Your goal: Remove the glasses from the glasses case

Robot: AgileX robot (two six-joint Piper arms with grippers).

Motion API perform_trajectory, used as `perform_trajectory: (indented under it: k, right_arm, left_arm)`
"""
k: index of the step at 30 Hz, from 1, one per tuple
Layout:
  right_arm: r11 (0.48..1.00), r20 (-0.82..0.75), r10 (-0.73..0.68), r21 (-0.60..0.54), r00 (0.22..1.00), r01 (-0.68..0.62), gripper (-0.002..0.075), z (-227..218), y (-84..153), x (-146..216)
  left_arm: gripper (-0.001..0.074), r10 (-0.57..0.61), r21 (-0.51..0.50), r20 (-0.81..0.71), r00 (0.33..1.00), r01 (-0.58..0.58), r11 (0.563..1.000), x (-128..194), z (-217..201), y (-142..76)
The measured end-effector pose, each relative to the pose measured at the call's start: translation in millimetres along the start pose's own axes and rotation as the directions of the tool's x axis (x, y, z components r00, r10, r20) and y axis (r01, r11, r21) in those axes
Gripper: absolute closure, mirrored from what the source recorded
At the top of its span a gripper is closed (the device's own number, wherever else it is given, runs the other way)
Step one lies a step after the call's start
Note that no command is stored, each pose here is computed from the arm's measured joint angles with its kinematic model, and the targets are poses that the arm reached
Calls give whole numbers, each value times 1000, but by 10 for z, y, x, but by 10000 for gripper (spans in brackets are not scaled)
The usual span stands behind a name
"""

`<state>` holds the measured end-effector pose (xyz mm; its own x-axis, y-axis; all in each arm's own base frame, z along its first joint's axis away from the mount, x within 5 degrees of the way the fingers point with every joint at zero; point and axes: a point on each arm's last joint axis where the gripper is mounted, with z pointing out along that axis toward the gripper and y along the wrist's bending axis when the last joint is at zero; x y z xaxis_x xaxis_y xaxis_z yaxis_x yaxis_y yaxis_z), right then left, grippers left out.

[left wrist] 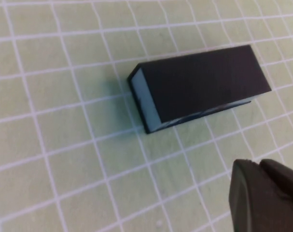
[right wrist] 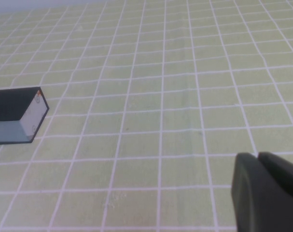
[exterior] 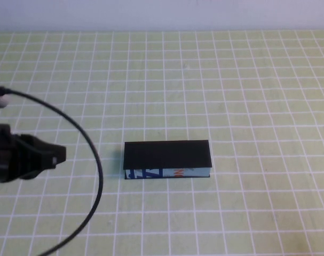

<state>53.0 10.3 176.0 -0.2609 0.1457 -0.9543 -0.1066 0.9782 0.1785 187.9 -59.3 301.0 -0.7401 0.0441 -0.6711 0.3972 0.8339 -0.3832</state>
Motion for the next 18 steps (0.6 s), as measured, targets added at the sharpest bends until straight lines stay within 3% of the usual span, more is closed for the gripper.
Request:
perform_trajectory:
  k: [5, 18]
  right_arm:
    - [1000, 0, 0, 0, 1000, 0, 743, 0, 0, 0]
    - [1000, 0, 0, 0, 1000, 0, 743, 0, 0, 0]
  left_arm:
    - [739, 21, 86, -34, 999, -18, 996, -316, 424, 115]
    - [739, 114, 134, -144, 983, -95, 986, -717, 1610, 313]
